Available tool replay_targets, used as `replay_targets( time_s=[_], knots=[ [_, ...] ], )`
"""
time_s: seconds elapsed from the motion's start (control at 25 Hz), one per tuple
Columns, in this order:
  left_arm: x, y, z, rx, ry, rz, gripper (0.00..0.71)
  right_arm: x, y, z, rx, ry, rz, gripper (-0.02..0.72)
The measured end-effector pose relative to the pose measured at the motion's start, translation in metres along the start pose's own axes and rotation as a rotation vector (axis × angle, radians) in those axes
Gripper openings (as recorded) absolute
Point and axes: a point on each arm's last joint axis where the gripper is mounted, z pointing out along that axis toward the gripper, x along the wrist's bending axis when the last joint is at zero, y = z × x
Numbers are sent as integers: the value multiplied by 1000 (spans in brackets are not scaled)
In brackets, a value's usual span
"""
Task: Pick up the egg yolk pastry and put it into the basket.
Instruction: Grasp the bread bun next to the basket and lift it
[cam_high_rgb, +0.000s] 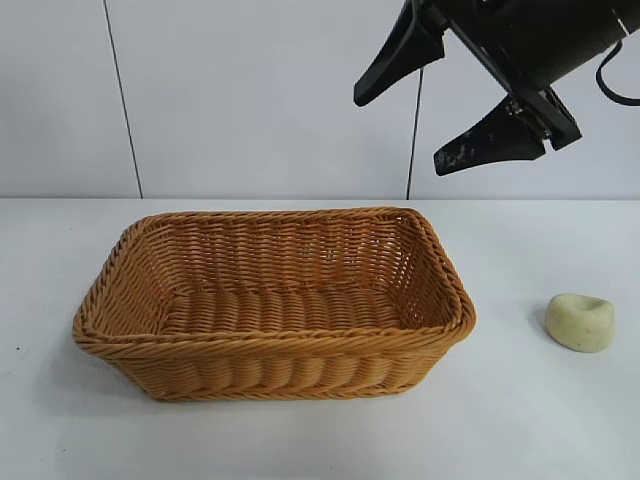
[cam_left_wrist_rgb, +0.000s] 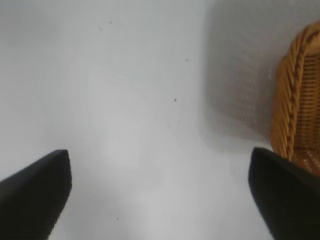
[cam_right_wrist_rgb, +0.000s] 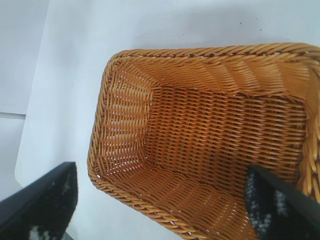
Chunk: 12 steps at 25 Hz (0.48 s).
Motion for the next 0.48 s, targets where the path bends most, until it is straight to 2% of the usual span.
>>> replay_targets(
  time_s=[0.24,0.48],
  knots=[
    [4,-79,-5,-33,0,3,692,0,0,0,-1,2,2,645],
    [8,-138,10,-203,-9,-13,692,0,0,0,-1,2,2,645]
  ],
)
